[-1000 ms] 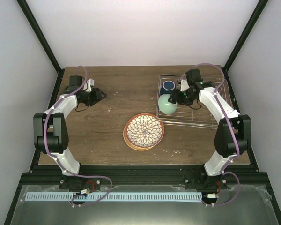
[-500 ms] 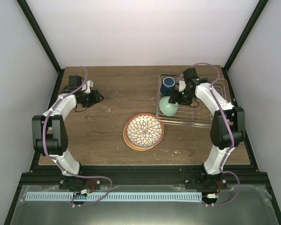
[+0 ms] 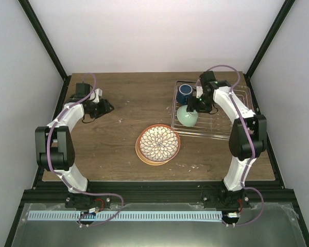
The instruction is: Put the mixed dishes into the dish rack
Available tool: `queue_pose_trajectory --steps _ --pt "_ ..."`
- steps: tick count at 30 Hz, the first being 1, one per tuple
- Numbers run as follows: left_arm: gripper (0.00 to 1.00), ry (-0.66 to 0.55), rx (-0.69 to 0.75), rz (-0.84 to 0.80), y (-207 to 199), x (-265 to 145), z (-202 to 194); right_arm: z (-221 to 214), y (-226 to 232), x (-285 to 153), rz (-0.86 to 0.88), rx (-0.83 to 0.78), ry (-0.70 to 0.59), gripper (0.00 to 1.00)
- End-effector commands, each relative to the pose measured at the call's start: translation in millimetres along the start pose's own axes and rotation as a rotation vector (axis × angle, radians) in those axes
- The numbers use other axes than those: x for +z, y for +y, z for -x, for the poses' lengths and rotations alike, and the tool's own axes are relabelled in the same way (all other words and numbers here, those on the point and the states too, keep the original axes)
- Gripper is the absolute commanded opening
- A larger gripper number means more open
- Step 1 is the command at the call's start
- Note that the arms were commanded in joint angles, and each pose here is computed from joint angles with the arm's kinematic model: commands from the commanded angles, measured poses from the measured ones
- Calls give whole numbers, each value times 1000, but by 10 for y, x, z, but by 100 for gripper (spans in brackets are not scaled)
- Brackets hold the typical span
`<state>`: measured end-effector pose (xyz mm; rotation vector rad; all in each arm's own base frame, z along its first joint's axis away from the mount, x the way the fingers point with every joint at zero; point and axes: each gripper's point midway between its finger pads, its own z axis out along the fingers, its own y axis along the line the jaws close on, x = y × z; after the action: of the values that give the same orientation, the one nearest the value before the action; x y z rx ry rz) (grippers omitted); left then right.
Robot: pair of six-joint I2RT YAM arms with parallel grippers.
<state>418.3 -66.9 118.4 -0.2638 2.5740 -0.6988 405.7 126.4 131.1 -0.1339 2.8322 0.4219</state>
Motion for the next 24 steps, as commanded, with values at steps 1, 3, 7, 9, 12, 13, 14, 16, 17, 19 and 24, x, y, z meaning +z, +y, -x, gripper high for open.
queue_pose_trajectory --steps 1,3,7,9,12,13,14,16,17,19,24 --pt "53 -23 21 -17 -66 -89 62 244 181 -80 6 -62 -60 56" --pt "53 -22 24 -13 -64 -95 55 244 217 -46 0 -75 -50 59" --pt "54 -21 21 -11 -55 -103 33 244 269 -31 1 -94 -46 63" --pt "54 -20 22 -13 -56 -99 24 251 282 -32 1 -102 -48 65" --pt "54 -17 19 -12 -49 -93 10 247 293 -31 0 -109 -43 68" --pt "54 -17 19 -11 -45 -91 6 246 290 -32 -3 -110 -41 68" --pt "54 -18 19 -12 -48 -94 6 251 287 -41 -6 -110 -42 69" --pt "54 -20 20 -16 -57 -104 10 279 295 -76 -10 -111 -53 71" --pt "54 -21 20 -21 -68 -109 12 297 297 -104 -14 -111 -63 72" --pt "56 -12 31 -34 -105 -109 -15 350 292 -162 -27 -110 -86 75" --pt "63 35 102 -27 -249 -86 -176 529 260 -325 -56 -87 -177 83"
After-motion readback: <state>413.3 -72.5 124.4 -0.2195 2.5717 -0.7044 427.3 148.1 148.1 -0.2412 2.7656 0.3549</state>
